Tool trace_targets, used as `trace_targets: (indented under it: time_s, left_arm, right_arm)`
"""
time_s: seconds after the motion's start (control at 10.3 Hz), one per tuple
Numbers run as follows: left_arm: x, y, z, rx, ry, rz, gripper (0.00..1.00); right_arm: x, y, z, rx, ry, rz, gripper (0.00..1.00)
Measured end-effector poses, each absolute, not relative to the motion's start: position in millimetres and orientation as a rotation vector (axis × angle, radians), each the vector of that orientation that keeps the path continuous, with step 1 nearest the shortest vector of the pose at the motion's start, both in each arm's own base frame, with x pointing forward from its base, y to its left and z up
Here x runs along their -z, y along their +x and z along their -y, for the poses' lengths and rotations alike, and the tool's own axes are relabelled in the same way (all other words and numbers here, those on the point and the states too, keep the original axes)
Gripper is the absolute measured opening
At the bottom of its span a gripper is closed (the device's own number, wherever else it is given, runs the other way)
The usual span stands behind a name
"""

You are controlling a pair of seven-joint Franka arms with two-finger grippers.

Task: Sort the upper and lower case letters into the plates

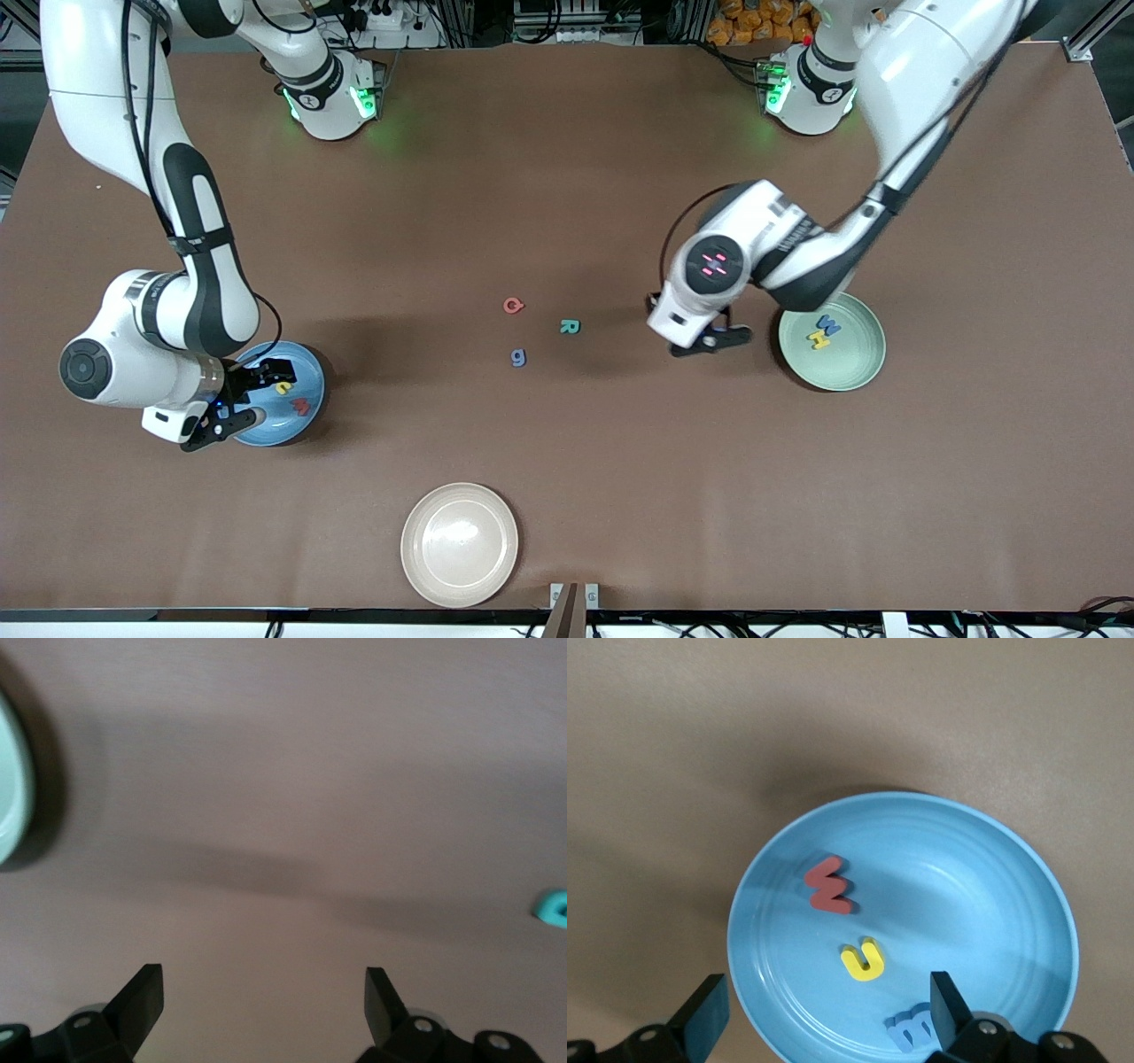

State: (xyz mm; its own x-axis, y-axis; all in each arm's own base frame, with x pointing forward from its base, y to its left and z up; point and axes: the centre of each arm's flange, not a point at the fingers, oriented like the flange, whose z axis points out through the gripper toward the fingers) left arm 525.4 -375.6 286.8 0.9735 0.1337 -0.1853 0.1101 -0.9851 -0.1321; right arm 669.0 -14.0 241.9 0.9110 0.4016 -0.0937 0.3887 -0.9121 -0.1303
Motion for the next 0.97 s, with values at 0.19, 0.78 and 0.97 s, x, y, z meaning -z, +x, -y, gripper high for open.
trace_targets:
  time_s: [0.19,0.78,0.97]
  left_arm:
    - [-284,507,416,-0.181,-3.033,0.053,1.00]
    - [-241,491,493,-0.031,-3.166,-0.101,1.00]
    - [-221,492,507,0.014,-3.186,-0.135,1.00]
  right_arm:
    - [-243,670,13,-0.178,-2.963,0.619,1.00]
    - [-245,672,21,-0.146,-2.982,0.617,1.00]
    - [-245,673,25,-0.131,-2.989,0.618,1.00]
